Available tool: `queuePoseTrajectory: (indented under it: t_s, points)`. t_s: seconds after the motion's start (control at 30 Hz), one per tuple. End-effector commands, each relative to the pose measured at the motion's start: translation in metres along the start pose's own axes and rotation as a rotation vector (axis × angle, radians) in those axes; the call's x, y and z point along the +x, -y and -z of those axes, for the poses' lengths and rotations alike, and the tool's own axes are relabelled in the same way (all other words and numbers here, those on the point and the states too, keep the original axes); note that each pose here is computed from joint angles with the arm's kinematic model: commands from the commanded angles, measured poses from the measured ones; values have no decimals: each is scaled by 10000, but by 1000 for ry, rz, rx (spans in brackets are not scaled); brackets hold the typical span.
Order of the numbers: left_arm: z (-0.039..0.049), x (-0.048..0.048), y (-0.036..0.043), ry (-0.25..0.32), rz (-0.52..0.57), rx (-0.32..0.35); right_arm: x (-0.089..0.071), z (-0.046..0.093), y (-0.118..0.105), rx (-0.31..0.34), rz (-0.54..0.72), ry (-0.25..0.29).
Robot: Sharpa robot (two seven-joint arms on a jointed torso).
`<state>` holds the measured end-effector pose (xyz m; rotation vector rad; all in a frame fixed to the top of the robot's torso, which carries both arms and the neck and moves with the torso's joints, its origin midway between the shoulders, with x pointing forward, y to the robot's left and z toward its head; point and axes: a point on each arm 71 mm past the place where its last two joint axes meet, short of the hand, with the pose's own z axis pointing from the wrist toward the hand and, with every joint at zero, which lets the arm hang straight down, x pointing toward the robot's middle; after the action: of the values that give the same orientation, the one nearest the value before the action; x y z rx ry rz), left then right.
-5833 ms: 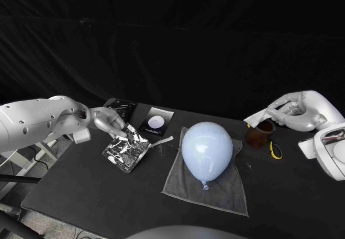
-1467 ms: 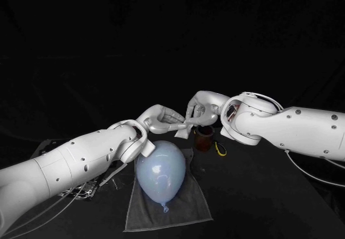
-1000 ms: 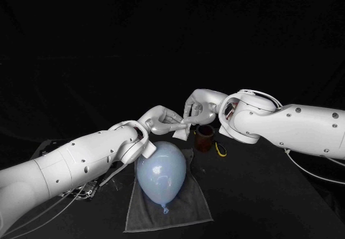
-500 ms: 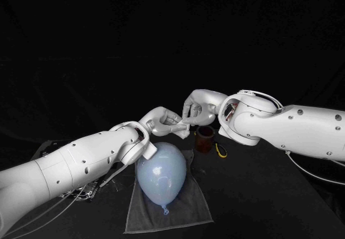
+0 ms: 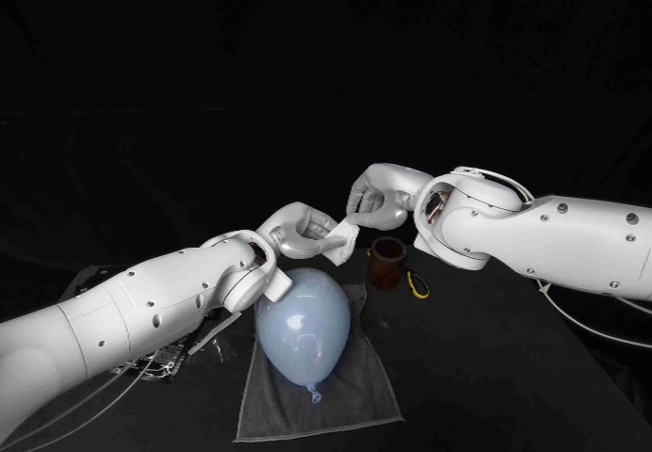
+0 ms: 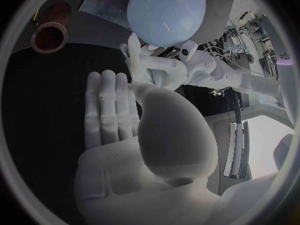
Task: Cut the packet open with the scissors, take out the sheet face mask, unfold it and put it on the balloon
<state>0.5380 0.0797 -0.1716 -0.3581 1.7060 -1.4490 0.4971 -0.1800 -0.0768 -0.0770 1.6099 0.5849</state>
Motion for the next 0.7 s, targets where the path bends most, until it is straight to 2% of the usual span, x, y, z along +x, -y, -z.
queuePoseTrajectory:
  t_s: [0.03, 0.17, 0.33, 0.53, 0.7]
  points:
    - [9, 6, -4, -15, 88, -17, -31, -23, 20, -18, -68, 16]
    - [32, -17, -24, -5, 158, -43, -24, -39, 54, -26, -141, 5]
    - [65, -59, -51, 10, 246, -77, -33, -33, 117, -29, -216, 34]
    - [123, -136, -72, 33, 340, -105, -58, 17, 274, -12, -347, 119]
    - [191, -235, -68, 56, 403, -115, 0, 104, 450, 2, -487, 189]
